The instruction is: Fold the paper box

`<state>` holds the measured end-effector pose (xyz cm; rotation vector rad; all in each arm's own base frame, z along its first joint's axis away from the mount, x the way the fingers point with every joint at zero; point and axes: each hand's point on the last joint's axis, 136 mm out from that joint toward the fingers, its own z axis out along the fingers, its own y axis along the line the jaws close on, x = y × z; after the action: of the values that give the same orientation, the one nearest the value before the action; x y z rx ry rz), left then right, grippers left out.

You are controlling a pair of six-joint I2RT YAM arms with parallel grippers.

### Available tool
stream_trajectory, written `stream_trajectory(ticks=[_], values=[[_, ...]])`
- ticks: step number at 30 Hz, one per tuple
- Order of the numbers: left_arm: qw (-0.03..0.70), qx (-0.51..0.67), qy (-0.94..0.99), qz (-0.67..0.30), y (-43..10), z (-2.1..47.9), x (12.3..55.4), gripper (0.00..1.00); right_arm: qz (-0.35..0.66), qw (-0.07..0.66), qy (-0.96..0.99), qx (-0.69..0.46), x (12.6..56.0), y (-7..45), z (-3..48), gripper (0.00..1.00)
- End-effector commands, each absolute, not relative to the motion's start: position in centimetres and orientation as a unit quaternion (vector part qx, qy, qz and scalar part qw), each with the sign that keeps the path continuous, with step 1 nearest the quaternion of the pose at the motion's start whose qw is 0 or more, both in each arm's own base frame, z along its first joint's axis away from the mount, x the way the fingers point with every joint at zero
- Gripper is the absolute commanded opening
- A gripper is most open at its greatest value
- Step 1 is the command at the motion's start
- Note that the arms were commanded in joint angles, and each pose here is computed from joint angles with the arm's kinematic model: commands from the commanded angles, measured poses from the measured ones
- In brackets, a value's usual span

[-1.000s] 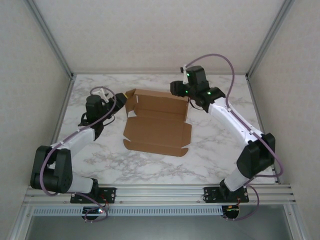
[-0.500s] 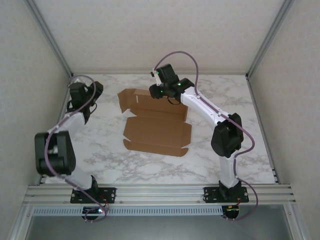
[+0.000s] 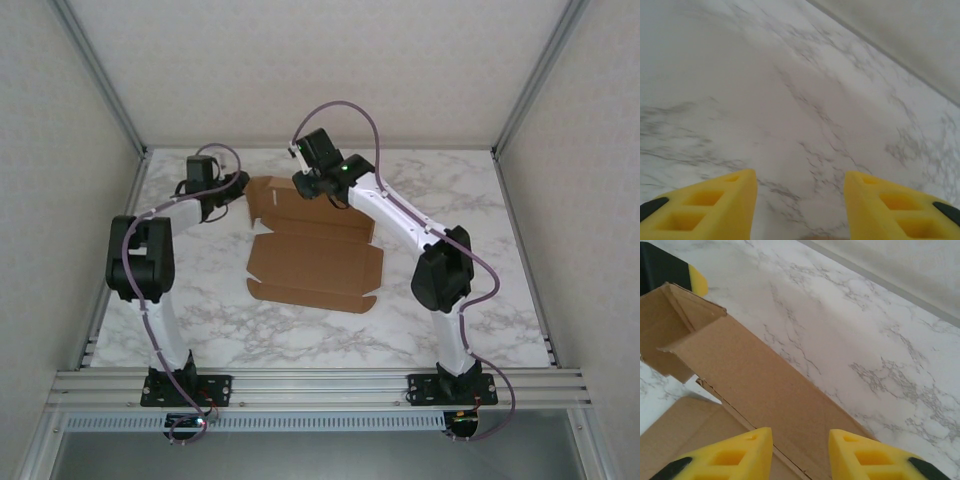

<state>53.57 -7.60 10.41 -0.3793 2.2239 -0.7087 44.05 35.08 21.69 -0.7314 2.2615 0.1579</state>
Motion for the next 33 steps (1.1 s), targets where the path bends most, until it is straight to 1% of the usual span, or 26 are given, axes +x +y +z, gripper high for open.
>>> stream_trajectory(ticks=[1, 5, 11, 17, 22, 27, 33], values=[[0.378, -0.107, 0.879, -0.271, -9.4, 10.6, 53.2, 0.49, 0.03, 0.361, 0.885, -0.292, 44.4, 34.3, 20.8, 0.35], [0.391, -0.114, 0.873, -0.268, -9.8, 10.9, 51.4, 0.5, 0.013, 0.35, 0.888, -0.299, 44.4, 33.9, 19.8, 0.35], [0.405, -0.12, 0.866, -0.266, -10.8, 11.7, 49.1, 0.5, 0.029, 0.345, 0.887, -0.307, 43.6, 34.0, 19.2, 0.36], [0.425, -0.099, 0.852, -0.289, -13.0, 13.8, 47.4, 0.51, 0.031, 0.335, 0.889, -0.31, 42.8, 33.7, 17.9, 0.35], [0.424, -0.078, 0.855, -0.288, -13.8, 13.8, 46.2, 0.51, 0.037, 0.333, 0.89, -0.308, 42.4, 33.5, 17.7, 0.36], [0.43, -0.046, 0.856, -0.284, -14.3, 14.1, 45.3, 0.51, 0.043, 0.34, 0.887, -0.311, 42.4, 33.6, 18.5, 0.39], [0.458, -0.034, 0.849, -0.26, -13.4, 16.2, 45.4, 0.5, 0.054, 0.363, 0.882, -0.297, 42.5, 33.1, 21.5, 0.44]])
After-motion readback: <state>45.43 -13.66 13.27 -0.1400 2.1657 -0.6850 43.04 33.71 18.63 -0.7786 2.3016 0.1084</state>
